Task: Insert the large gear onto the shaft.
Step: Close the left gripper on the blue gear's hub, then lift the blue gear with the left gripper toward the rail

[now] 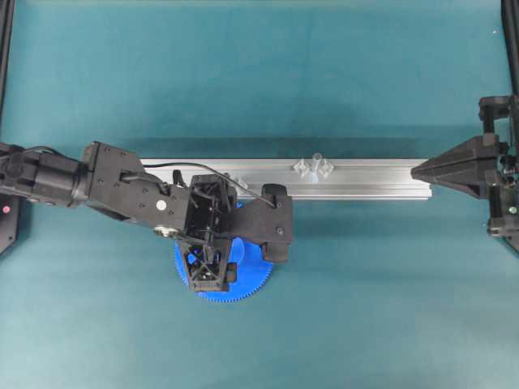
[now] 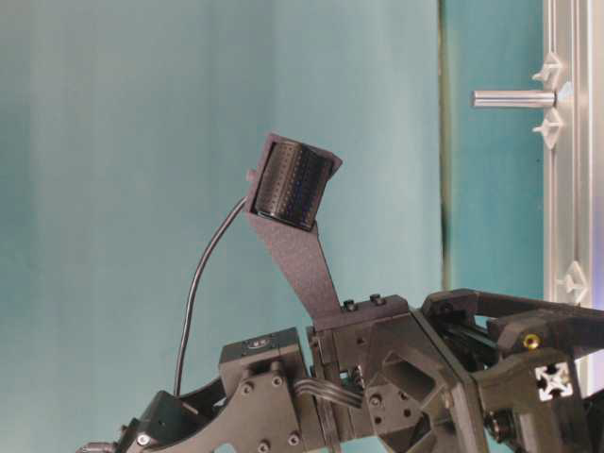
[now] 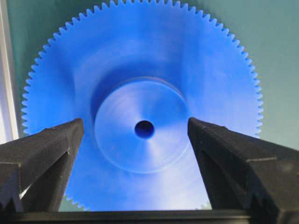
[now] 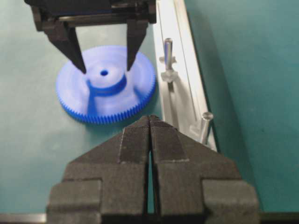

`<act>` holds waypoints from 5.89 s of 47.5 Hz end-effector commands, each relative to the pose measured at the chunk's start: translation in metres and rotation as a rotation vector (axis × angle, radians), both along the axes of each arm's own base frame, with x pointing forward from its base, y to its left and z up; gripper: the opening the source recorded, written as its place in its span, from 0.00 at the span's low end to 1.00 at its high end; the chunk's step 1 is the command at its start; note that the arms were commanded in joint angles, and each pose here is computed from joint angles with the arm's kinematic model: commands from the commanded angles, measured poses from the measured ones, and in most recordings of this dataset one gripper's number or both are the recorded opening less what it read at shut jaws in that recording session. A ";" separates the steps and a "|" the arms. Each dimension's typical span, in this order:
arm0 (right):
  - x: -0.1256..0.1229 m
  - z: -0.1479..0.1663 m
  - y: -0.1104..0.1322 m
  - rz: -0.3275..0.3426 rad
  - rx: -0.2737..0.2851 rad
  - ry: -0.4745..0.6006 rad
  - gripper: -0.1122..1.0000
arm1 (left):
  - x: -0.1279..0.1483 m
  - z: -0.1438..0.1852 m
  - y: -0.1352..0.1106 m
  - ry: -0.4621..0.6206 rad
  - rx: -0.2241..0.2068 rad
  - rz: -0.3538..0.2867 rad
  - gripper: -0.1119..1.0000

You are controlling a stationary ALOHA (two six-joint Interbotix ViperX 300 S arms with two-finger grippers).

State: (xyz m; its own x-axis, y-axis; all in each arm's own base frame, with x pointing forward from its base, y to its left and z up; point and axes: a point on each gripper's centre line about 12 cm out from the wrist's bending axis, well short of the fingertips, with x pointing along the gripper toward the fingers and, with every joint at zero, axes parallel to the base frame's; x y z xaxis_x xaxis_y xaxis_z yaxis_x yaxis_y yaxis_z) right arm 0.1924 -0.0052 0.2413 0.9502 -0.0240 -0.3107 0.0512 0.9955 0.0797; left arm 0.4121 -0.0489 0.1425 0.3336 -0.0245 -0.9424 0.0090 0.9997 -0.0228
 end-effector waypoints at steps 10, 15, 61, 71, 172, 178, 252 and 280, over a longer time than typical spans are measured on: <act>0.002 0.003 0.000 -0.018 0.051 -0.014 0.10 | 0.002 0.009 -0.003 -0.026 -0.004 -0.005 0.95; 0.001 0.001 0.000 -0.024 0.067 -0.008 0.10 | 0.001 0.005 -0.003 -0.017 -0.003 -0.006 0.95; 0.000 0.002 0.000 -0.023 0.065 -0.012 0.10 | 0.007 -0.005 -0.007 -0.020 -0.004 -0.013 0.95; 0.000 0.001 0.000 -0.023 0.065 -0.009 0.10 | 0.005 -0.007 -0.009 -0.013 -0.005 -0.013 0.95; 0.000 0.002 0.000 -0.024 0.067 -0.014 0.10 | -0.009 -0.022 -0.010 0.067 0.009 -0.022 0.79; 0.000 0.002 0.000 -0.024 0.067 -0.012 0.10 | -0.009 -0.021 -0.011 0.065 0.009 -0.025 0.79; -0.002 0.005 -0.001 -0.025 0.068 -0.031 0.10 | 0.037 0.117 0.015 -0.123 0.059 -0.111 0.79; -0.002 0.005 0.000 -0.024 0.068 -0.034 0.10 | 0.047 0.154 0.052 -0.163 0.122 -0.151 0.79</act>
State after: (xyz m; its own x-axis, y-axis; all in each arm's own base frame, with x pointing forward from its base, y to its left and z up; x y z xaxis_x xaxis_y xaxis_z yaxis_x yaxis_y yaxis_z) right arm 0.1882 -0.0051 0.2422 0.9553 -0.0245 -0.2946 0.0684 0.9878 0.1396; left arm 0.4602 -0.0030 0.2565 0.3943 0.0173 -0.9188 0.1619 0.9829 0.0880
